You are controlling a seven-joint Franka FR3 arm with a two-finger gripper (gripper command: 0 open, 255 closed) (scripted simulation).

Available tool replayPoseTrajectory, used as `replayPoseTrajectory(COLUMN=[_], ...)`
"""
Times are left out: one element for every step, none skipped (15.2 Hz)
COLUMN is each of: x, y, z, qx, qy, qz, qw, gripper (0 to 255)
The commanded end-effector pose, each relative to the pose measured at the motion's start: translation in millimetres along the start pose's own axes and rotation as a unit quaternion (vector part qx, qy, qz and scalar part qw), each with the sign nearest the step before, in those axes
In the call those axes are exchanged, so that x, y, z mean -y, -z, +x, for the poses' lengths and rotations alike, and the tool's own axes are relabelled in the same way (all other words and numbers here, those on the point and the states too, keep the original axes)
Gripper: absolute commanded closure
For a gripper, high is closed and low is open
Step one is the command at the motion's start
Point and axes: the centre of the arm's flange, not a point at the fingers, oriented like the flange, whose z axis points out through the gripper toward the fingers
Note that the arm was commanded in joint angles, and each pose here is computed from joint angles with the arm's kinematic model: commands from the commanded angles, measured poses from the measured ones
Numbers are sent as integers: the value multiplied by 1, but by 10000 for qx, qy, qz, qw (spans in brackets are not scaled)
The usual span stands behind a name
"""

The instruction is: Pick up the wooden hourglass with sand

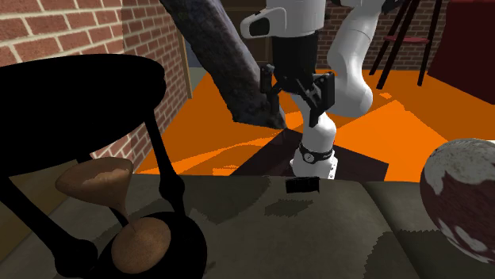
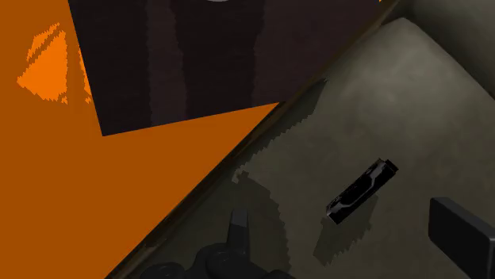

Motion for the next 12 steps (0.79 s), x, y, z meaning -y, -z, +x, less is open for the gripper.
replayPoseTrajectory(x=[0,7,14,21,27,33,39,44,49,54,58,62], y=[0,-5,-9,-13,-18,-22,-26,-29,-33,-36,-39,-41], z=[0,6,12,19,26,34,42,50,59,67,76,86], qx=[0,-174,-348,-521,-694,-867,-1039,-1210,-1381,-1550,-1719,-1886], qy=[0,-184,-369,-553,-736,-920,-1102,-1284,-1465,-1645,-1824,-2001], qz=[0,-67,-133,-200,-266,-332,-398,-464,-529,-594,-659,-723], qw=[10000,9997,9986,9969,9945,9914,9877,9832,9781,9723,9658,9587], gripper=[0,0,0,0,0,0,0,0,0,0,0,0])
